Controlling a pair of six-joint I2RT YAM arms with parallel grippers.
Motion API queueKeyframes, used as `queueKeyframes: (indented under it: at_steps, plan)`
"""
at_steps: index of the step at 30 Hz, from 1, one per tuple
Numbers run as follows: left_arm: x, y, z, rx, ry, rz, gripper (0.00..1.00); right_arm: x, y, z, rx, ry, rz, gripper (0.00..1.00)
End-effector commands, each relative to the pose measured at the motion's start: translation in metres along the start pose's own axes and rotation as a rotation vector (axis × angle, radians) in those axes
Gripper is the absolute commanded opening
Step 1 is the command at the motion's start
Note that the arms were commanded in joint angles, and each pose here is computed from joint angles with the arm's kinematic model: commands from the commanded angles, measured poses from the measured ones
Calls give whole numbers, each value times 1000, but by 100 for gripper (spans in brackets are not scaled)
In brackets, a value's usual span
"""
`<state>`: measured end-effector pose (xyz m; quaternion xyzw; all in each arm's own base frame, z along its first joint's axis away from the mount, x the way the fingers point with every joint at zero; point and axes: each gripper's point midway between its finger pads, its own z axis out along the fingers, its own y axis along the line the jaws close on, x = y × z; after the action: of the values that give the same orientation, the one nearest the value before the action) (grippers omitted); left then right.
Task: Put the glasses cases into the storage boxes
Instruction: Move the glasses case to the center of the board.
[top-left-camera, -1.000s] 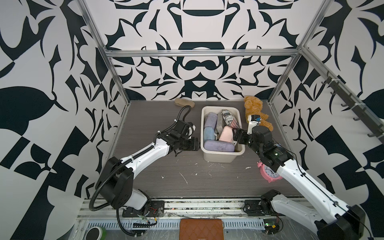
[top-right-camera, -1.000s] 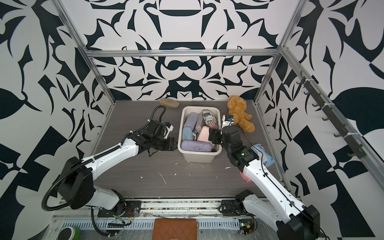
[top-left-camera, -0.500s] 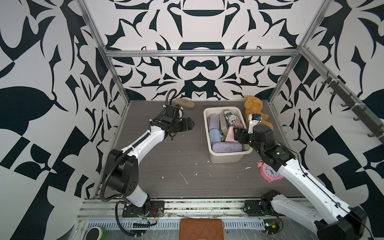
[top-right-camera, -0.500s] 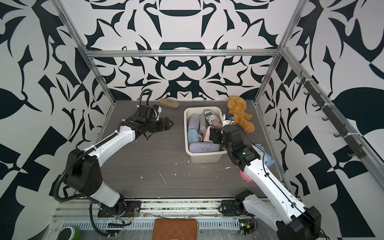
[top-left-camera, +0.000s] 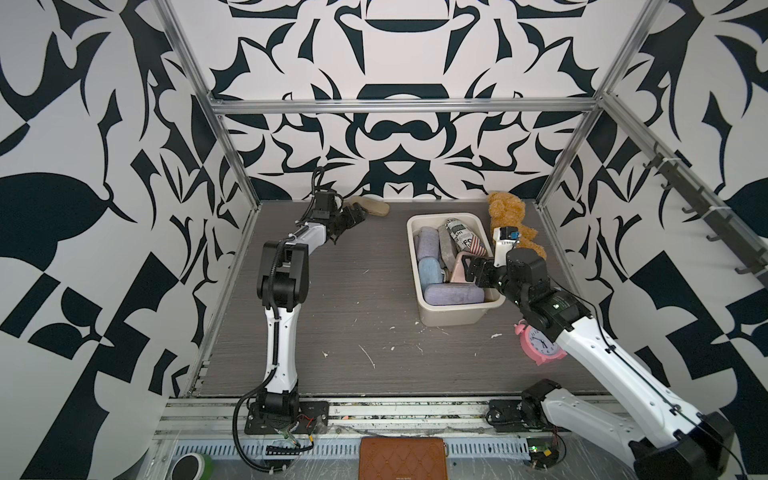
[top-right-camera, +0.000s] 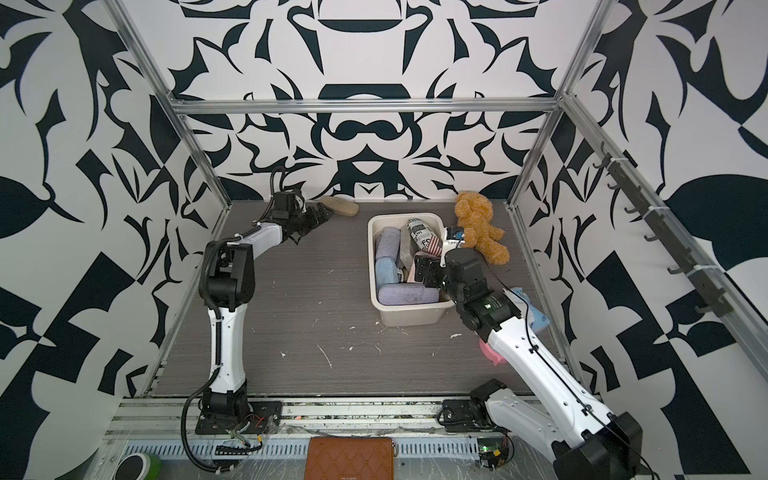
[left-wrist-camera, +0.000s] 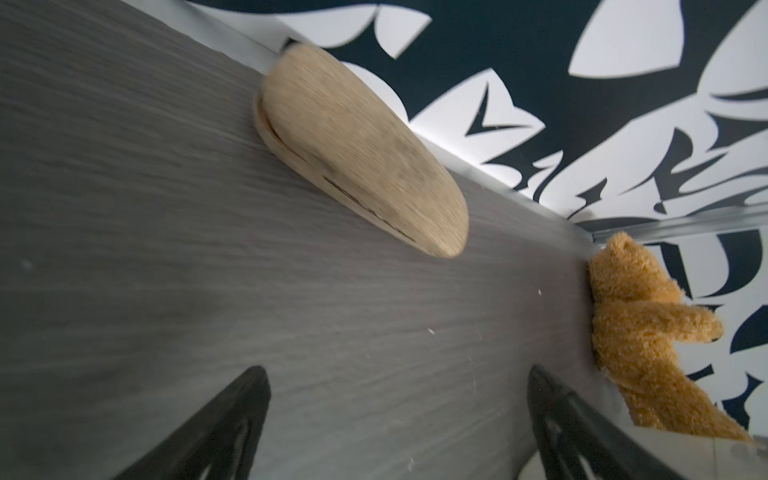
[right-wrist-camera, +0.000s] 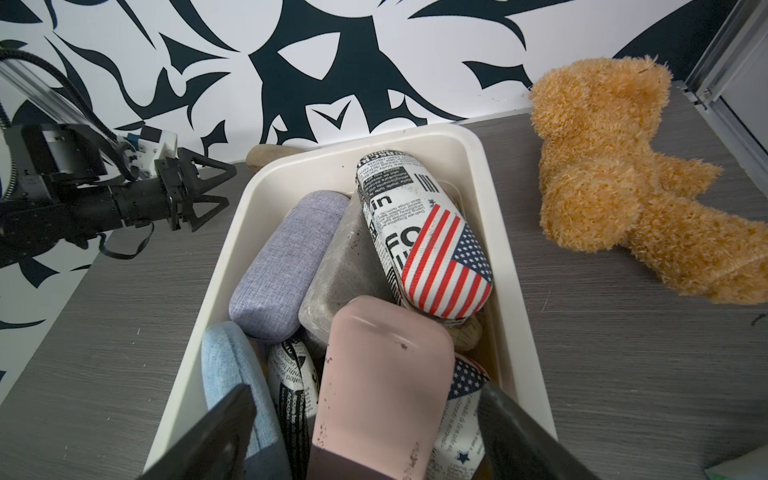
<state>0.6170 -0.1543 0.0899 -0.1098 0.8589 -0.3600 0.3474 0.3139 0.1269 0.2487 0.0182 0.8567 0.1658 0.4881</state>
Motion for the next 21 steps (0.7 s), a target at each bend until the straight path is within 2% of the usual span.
queueKeyframes:
  at_steps: [1, 5, 7, 9, 15, 18, 21]
  plan:
    - [-49, -17, -14, 115, -119, 17, 99, -10, 6, 3, -15, -30, -21, 87]
    - [-67, 19, 2, 110, -136, -93, 99, -5, 5, 10, -15, -15, -14, 88]
    - [-72, 25, 16, 172, -113, -183, 99, -3, 4, 12, -10, -5, -13, 87]
    - [-75, 36, 29, 164, -128, -243, 99, -1, 3, 13, 0, 1, -16, 87]
    - [-82, 46, 65, 263, -120, -423, 99, -5, -1, 5, 21, -11, -5, 87]
    - [-84, 59, 77, 263, -147, -551, 99, -6, -2, 0, 21, -15, 6, 87]
    - [-83, 56, 87, 290, -176, -599, 99, -5, -4, -2, 31, -12, 8, 86]
